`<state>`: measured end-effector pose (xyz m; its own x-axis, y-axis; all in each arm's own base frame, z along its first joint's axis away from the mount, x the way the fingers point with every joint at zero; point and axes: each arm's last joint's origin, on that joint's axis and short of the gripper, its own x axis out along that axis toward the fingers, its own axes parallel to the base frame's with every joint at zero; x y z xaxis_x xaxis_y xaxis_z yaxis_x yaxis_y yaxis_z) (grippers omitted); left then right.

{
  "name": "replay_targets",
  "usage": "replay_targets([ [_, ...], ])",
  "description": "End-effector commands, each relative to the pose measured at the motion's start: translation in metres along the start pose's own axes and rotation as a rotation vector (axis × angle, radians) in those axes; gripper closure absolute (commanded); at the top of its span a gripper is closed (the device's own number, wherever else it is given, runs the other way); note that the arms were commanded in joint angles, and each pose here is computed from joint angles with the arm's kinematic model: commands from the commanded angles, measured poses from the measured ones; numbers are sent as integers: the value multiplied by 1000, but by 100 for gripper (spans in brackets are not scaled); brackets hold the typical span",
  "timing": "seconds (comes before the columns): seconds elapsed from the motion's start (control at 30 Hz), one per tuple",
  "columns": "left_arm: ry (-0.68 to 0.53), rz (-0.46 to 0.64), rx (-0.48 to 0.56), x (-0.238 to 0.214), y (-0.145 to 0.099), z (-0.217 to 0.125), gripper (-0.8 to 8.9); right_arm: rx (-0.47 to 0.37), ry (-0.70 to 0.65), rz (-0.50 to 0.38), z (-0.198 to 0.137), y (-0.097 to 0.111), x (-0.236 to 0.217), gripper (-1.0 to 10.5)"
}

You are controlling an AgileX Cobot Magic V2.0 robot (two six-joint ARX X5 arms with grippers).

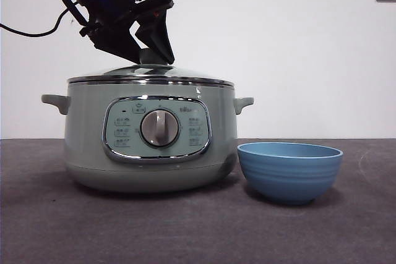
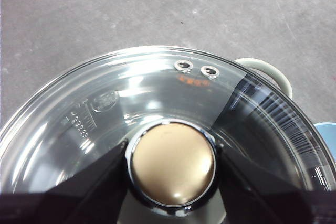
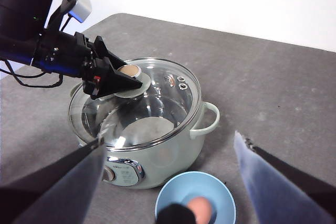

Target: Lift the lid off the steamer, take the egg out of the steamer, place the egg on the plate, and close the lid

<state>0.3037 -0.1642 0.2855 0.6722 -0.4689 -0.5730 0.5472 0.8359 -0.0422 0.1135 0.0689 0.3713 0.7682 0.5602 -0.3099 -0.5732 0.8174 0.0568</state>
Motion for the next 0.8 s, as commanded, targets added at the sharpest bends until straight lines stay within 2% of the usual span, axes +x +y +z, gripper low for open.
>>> replay_targets([
  [0.03, 27, -12, 8, 3, -1, -5, 810, -2, 3, -2, -1, 0, 1, 529],
  [0.1, 27, -12, 7, 3, -1, -5, 774, -2, 3, -1, -1, 0, 1, 530],
  [0.13, 26, -13, 8, 3, -1, -5, 700, -2, 3, -2, -1, 0, 1, 529],
  [0.23, 22, -12, 7, 3, -1, -4, 377, -1, 4, -2, -1, 0, 1, 530],
  [0.27, 22, -12, 8, 3, -1, -4, 320, -1, 5, -2, -1, 0, 1, 530],
  [0.53, 1, -9, 9, -4, -1, -1, 310, 1, 25, -2, -3, 0, 1, 529],
  [0.8, -67, -10, 16, -40, -5, 10, 310, 3, 46, -2, -5, 0, 1, 529],
])
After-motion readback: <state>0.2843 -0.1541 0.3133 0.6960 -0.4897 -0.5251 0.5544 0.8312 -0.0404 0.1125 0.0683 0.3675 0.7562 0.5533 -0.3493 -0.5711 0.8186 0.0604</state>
